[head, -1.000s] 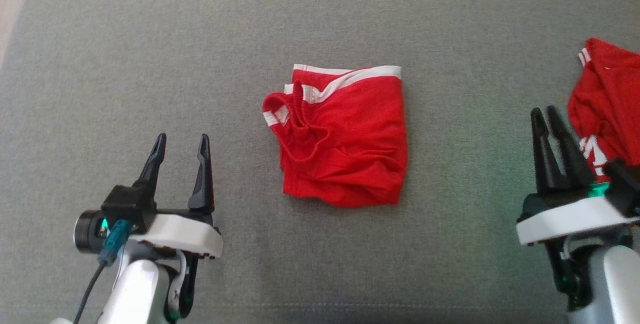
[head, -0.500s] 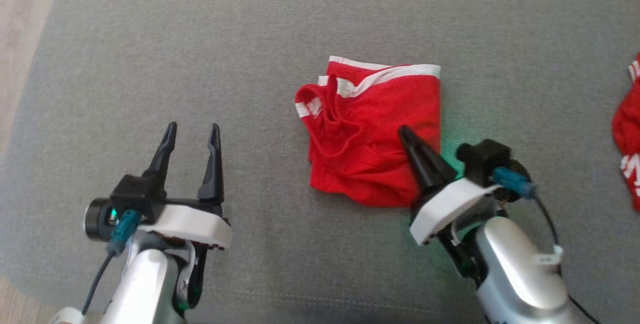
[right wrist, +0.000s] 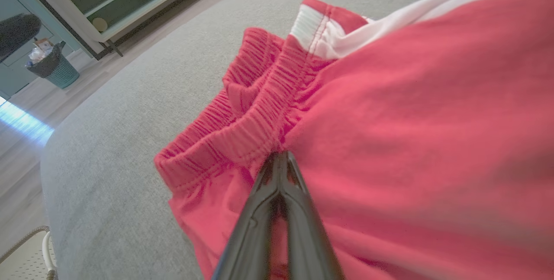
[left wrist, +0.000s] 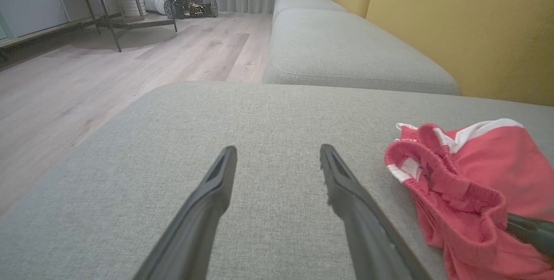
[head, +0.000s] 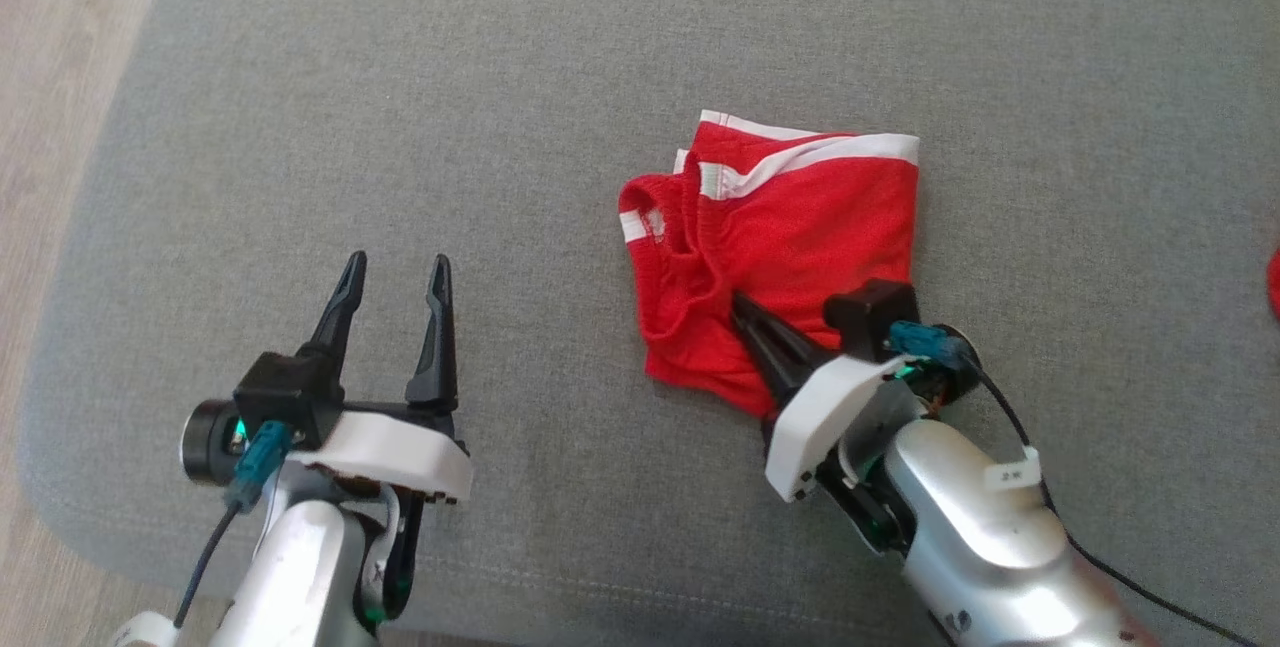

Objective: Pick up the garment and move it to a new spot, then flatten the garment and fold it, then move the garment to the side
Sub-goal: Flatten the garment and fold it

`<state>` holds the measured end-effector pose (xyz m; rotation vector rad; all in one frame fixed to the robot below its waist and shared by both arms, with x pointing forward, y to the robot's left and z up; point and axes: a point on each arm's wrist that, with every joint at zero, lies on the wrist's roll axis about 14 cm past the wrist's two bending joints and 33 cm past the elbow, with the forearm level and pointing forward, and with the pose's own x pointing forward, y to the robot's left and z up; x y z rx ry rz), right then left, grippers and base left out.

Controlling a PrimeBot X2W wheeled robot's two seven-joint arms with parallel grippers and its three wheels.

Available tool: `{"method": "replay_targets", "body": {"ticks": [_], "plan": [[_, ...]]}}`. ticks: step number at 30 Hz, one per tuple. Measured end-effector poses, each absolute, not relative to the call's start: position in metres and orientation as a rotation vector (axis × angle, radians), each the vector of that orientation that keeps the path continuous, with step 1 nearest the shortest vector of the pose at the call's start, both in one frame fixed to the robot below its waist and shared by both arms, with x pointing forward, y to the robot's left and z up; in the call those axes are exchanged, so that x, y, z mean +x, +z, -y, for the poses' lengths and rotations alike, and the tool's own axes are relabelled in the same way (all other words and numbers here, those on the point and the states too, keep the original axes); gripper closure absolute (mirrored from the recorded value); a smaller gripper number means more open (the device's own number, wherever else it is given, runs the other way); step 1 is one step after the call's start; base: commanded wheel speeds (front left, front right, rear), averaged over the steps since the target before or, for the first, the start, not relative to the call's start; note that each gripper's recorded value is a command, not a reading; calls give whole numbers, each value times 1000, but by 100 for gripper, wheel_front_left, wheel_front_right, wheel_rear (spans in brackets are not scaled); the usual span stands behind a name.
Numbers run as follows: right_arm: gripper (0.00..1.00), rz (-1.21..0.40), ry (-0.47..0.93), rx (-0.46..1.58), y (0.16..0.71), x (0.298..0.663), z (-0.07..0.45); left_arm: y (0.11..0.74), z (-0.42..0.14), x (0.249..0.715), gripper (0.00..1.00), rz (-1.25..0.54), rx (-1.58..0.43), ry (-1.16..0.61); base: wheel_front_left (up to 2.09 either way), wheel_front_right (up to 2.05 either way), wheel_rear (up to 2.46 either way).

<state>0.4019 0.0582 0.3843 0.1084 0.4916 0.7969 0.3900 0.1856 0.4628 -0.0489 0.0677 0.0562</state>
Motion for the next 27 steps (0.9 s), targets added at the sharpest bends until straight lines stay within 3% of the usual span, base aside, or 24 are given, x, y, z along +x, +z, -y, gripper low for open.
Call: {"method": "replay_targets", "body": {"ticks": [12, 19, 20, 21, 22, 23, 27], "plan": [[100, -474, 930, 61, 391, 392, -89, 463, -186, 389, 0, -66, -53, 55, 0, 0, 0], [100, -372, 887, 105, 414, 407, -82, 471, -181, 392, 0, -43, -59, 40, 0, 0, 0], [85, -348, 869, 121, 421, 412, -79, 474, -180, 393, 0, -34, -60, 37, 0, 0, 0], [85, -323, 847, 134, 427, 417, -75, 477, -179, 394, 0, -23, -62, 34, 0, 0, 0], [54, -300, 821, 144, 434, 424, -69, 480, -178, 395, 0, -12, -63, 32, 0, 0, 0], [0, -279, 792, 155, 439, 430, -62, 483, -178, 395, 0, -5, -64, 32, 0, 0, 0], [0, -228, 672, 196, 448, 439, -30, 491, -179, 396, 0, 21, -68, 33, 0, 0, 0]]}}
